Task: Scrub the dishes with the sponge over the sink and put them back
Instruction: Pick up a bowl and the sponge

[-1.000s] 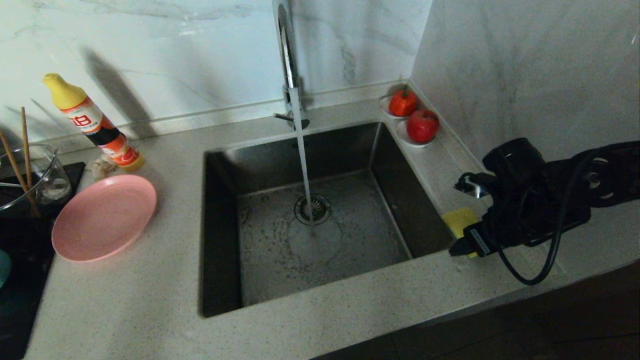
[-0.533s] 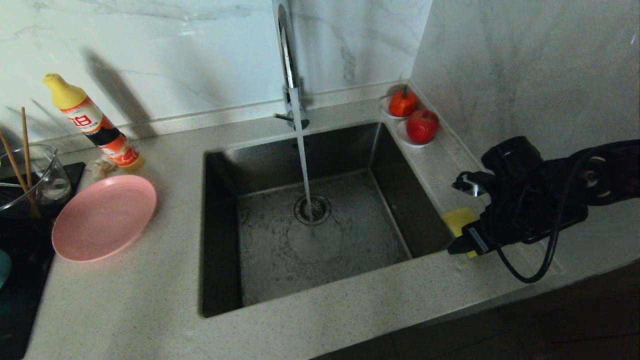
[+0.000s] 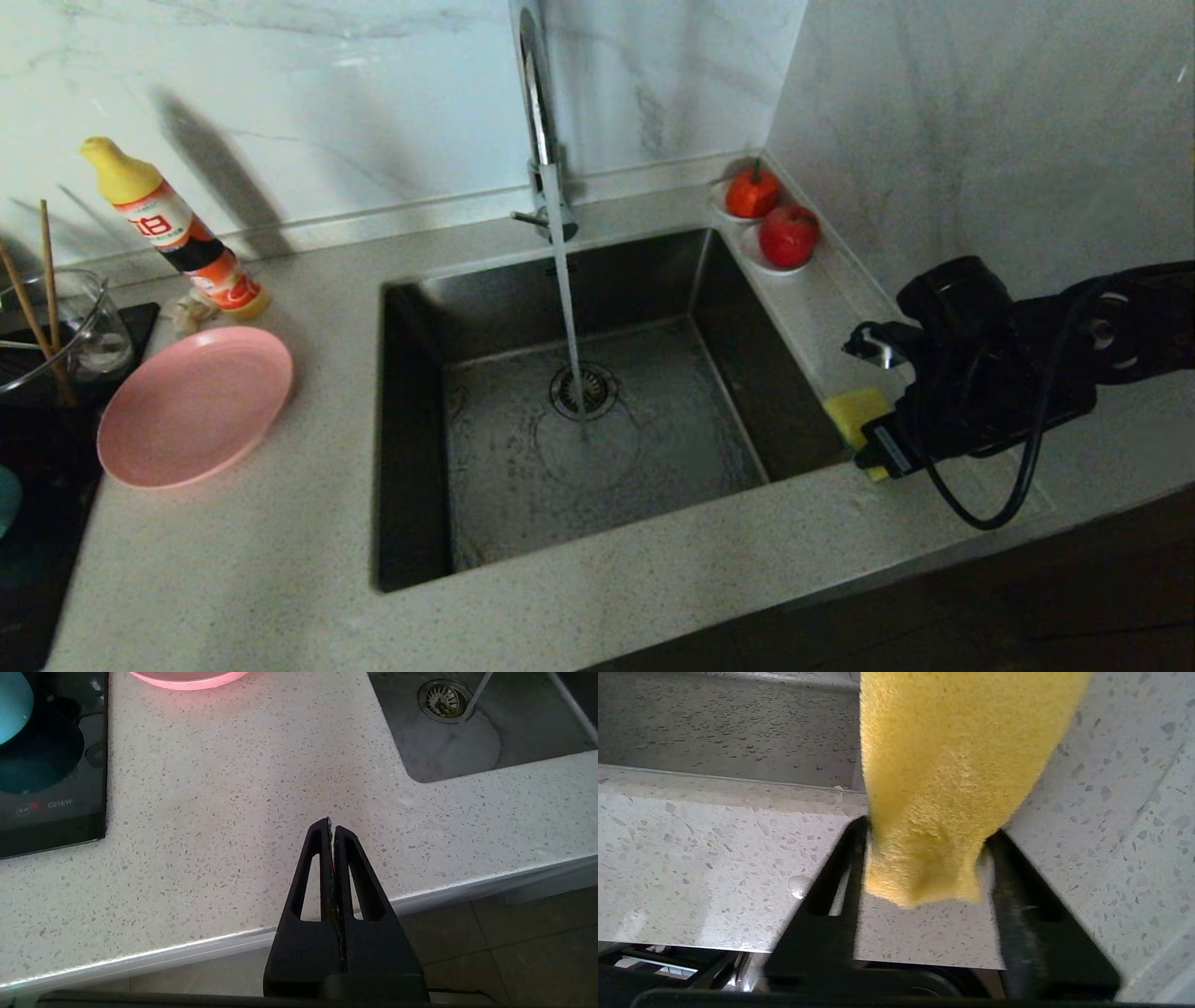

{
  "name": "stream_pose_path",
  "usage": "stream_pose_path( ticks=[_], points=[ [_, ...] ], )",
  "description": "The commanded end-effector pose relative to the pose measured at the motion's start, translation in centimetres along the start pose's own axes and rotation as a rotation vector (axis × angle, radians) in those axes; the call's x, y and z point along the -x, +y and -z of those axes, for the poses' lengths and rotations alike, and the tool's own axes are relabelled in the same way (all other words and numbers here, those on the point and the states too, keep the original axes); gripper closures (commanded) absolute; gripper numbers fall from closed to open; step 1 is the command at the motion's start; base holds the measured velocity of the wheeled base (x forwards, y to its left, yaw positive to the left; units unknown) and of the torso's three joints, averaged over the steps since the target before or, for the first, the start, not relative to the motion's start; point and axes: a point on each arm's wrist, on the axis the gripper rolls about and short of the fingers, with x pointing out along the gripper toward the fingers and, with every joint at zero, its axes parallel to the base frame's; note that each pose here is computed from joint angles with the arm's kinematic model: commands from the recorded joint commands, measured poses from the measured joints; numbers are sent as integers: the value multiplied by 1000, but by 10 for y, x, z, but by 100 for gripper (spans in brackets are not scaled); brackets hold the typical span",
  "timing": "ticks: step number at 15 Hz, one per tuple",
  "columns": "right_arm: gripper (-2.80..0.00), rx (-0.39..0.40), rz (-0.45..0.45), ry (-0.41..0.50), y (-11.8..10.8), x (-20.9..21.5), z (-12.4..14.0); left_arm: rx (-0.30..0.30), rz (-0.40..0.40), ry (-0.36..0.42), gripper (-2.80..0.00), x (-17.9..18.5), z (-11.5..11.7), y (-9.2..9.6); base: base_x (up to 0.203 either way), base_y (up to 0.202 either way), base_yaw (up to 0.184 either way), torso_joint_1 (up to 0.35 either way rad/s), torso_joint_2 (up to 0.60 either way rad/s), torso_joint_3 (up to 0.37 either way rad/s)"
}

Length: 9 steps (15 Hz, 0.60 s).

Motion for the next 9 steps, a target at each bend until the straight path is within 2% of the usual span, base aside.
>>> stream_pose_path(
  ticks=[1,5,9],
  points=[
    [0,2,3,1,0,0,-1,0,0,-2,0,0,0,0,0,0,0,0,0,0],
    [0,3,1,-4,0,7,-3,0,0,-3,0,0,0,0,0,0,0,0,0,0],
    [0,5,-7,-86,1,39,-7,0,0,-2,0,0,0,0,0,0,0,0,0,0]
  ],
)
